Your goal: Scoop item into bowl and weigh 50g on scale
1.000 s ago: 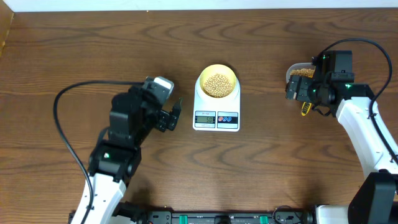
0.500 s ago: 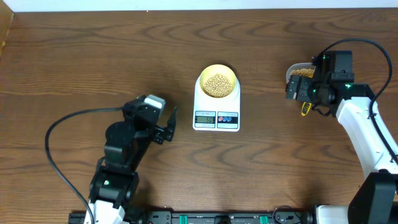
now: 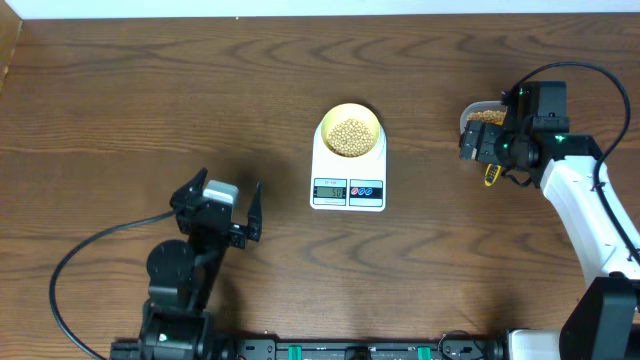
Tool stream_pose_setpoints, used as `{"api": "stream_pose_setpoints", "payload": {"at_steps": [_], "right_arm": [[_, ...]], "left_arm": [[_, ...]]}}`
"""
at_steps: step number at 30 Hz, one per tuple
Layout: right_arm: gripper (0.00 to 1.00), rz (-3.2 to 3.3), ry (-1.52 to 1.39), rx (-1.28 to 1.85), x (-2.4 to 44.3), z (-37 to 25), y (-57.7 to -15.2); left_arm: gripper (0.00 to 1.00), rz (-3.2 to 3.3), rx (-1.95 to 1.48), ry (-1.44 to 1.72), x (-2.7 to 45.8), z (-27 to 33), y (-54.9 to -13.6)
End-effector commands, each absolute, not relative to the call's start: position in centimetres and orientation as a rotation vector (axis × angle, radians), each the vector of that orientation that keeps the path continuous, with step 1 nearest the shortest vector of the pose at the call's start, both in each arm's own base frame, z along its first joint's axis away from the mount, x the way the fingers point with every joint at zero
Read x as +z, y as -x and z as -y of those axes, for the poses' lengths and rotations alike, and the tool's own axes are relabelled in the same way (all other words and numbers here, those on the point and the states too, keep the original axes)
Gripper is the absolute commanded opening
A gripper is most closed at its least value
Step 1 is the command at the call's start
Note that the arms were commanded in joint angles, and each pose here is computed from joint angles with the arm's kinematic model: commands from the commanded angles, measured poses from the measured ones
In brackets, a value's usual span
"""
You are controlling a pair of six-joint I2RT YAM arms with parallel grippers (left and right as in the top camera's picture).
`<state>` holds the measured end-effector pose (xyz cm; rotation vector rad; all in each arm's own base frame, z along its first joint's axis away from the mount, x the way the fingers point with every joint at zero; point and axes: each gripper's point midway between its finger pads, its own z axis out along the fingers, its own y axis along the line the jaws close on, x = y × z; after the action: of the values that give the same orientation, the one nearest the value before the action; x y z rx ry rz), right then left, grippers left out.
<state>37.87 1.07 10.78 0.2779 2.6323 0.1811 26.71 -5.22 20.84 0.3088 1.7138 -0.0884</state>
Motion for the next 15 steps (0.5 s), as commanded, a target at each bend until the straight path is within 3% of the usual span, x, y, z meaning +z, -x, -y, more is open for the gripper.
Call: {"api": "stream_pose_setpoints", "payload": {"at_steps": [1, 15], "right_arm": [[0.99, -2.635, -0.261, 0.183, 10.8, -1.1, -38.0], [0.99, -2.635, -0.261, 0.183, 10.8, -1.1, -38.0]], "left_arm": [[0.91, -1.692, -0.069, -0.276, 20.6, 4.6, -26.2], [0.91, -1.643, -0.092, -0.116, 19.5, 3.1, -25.1]]}}
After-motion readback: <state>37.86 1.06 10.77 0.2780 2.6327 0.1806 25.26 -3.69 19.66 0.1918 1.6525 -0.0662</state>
